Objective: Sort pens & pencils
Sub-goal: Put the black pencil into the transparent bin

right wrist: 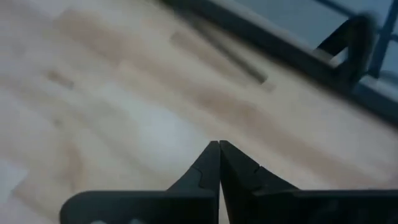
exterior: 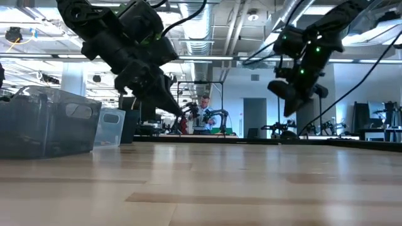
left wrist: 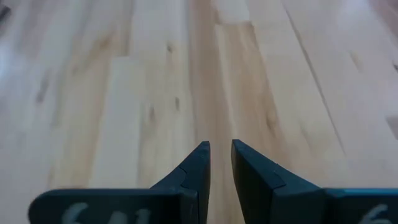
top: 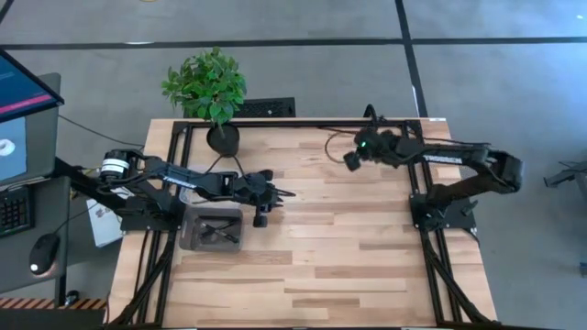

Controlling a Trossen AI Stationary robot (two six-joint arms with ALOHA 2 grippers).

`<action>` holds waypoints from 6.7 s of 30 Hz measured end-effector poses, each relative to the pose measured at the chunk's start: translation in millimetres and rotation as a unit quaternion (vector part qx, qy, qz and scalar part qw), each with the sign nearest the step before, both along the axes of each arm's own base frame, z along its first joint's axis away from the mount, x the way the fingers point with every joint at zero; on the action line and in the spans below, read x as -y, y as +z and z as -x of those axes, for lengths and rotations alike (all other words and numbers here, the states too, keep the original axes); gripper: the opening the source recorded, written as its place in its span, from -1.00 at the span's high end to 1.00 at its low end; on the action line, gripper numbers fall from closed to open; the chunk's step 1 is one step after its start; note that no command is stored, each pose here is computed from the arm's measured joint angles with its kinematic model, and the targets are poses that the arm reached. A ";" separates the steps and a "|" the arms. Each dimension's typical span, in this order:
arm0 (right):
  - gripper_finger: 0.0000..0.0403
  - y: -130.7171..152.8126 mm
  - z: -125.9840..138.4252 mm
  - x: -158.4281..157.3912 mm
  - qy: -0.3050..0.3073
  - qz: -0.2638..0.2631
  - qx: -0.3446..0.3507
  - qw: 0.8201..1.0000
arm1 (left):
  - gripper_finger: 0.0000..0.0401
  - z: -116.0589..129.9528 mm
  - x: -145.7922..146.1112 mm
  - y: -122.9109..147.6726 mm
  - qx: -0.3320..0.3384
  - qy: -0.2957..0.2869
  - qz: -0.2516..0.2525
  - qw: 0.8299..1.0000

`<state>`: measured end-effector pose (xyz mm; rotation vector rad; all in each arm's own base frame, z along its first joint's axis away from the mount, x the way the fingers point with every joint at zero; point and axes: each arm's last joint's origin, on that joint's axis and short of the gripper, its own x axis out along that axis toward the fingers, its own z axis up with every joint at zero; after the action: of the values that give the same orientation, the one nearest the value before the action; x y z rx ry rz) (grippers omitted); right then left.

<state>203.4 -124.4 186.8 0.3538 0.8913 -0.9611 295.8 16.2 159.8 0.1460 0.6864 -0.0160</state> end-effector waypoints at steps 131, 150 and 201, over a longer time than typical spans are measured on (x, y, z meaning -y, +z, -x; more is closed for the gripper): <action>-0.15 -52.8 -2.9 165.9 0.223 -0.162 -0.138 0.951 | 0.72 -64.1 -162.9 62.0 -0.079 0.117 -0.007 0.990; 0.37 -58.8 -7.0 169.1 0.237 -0.168 -0.146 0.946 | 0.72 -60.0 -170.3 61.5 -0.097 0.137 -0.051 0.984; 0.88 -58.7 -51.9 110.7 0.320 -0.207 -0.211 0.900 | 0.72 -51.6 -169.0 55.4 -0.145 0.136 -0.031 0.980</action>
<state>255.4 -235.1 128.1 0.1816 1.5014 -0.2222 347.5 185.2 215.3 0.1101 0.9944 0.2519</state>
